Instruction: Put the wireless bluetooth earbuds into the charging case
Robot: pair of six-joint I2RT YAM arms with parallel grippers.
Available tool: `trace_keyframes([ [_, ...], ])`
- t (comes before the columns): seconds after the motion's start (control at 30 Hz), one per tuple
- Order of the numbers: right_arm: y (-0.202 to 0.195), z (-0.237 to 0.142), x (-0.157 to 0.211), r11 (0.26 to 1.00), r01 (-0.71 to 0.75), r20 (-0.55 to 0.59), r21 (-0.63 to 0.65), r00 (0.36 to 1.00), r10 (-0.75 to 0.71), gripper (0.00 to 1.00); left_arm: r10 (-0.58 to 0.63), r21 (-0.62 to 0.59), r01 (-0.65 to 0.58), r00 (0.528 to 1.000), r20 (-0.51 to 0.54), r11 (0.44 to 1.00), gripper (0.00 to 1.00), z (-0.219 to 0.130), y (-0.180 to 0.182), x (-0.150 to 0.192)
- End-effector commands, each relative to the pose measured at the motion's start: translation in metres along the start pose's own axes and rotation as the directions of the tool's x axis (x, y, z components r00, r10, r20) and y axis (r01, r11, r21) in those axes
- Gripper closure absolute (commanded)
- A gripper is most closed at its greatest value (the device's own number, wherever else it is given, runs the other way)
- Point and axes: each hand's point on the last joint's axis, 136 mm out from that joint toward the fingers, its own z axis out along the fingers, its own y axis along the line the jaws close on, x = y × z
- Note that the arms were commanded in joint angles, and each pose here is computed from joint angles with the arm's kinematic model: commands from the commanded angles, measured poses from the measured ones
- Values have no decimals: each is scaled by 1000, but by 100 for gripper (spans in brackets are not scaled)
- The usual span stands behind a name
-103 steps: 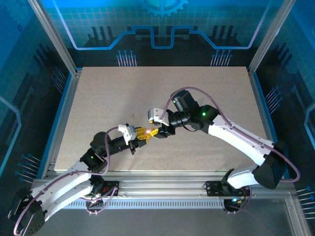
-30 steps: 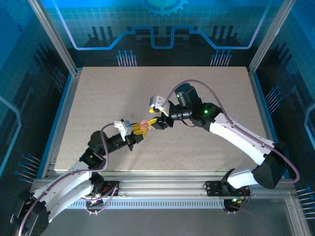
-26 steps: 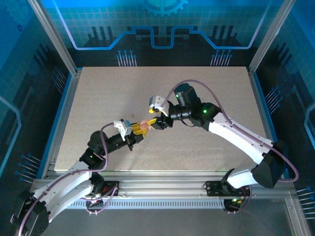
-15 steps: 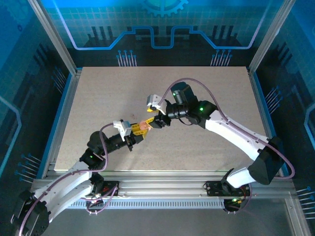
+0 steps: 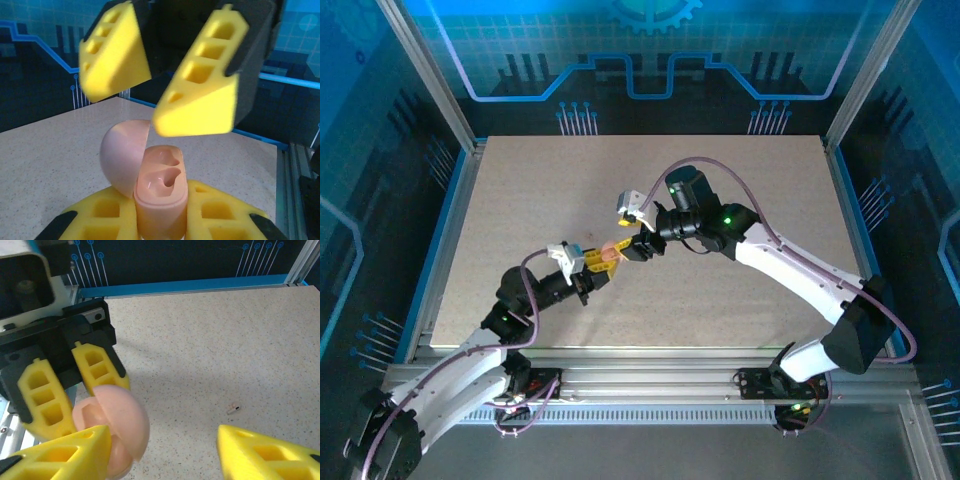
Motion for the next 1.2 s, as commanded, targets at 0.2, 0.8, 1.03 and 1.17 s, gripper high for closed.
trace_keyframes([
  [0.2, -3, 4, -21, 998, -37, 46, -45, 998, 39, 38, -80, -109, 81, 997, 15, 991, 91, -7, 27, 6],
  [0.8, -120, 70, 43, 816, -462, -116, 349, 842, 526, 39, -275, -625, 275, 956, 99, 730, 92, -74, 130, 25],
  [1.03, -148, 118, 88, 739, -507, -215, 443, 741, 637, 43, -327, -728, 322, 934, 141, 606, 92, -108, 153, 34],
  [1.17, -156, 146, 110, 728, -499, -258, 470, 711, 654, 45, -337, -745, 330, 929, 150, 580, 92, -116, 158, 35],
])
